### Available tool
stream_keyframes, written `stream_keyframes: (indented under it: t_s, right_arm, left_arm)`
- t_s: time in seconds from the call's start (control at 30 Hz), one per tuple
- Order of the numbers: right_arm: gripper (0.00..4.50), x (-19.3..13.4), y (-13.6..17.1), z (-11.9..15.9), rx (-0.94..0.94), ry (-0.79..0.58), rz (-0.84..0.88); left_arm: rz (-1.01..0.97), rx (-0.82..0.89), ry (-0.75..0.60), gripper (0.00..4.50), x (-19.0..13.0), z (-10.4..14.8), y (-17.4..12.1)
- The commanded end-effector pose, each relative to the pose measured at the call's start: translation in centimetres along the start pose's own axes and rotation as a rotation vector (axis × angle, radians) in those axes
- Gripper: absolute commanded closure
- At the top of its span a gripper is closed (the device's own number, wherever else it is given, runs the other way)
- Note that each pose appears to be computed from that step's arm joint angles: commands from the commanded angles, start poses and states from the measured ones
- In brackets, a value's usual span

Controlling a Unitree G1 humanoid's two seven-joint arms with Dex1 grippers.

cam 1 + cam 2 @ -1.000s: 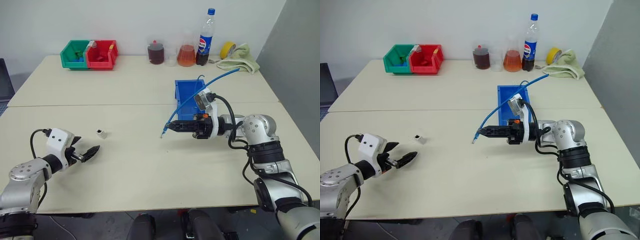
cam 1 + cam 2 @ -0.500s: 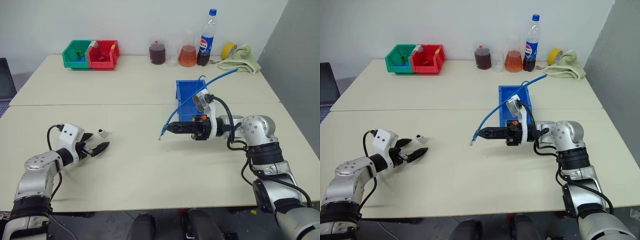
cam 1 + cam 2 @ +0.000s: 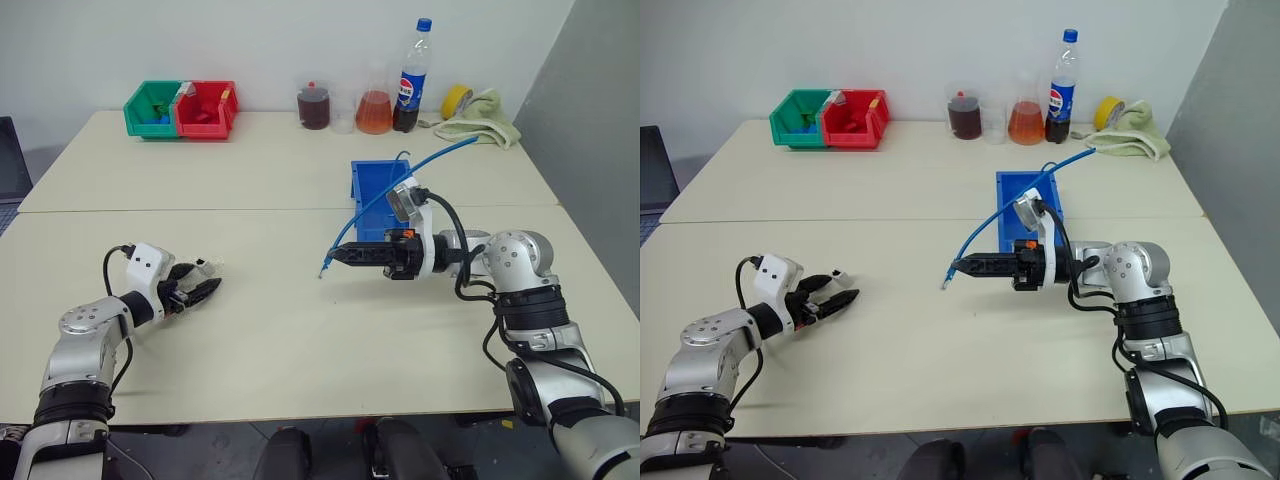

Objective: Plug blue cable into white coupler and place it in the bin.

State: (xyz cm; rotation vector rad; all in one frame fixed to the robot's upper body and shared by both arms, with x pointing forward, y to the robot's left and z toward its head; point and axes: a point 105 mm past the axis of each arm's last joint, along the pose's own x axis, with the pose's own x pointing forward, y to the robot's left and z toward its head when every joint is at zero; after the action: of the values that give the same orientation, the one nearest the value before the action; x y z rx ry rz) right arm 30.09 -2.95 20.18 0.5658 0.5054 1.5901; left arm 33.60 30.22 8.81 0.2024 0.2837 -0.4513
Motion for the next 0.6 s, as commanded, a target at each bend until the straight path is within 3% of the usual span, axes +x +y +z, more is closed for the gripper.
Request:
stream_keyframes:
  t_s: [0.03,0.33,0.6]
  right_arm:
    - [4.39,-0.1,1.0,0.6,-0.035,-0.017,0.03]
    - [4.39,-0.1,0.9,0.4,-0.03,-0.011,0.03]
    - [4.39,-0.2,0.9,0.4,-0.029,-0.015,0.025]
  left_arm:
    - [0.017,0.005,0.025,1.95,-0.3,-0.6,0.5]
    - [0.027,0.014,0.02,3.65,0.0,-0.3,0.9]
    - [0.028,-0.025,-0.021,3.72,0.2,0.6,1.1]
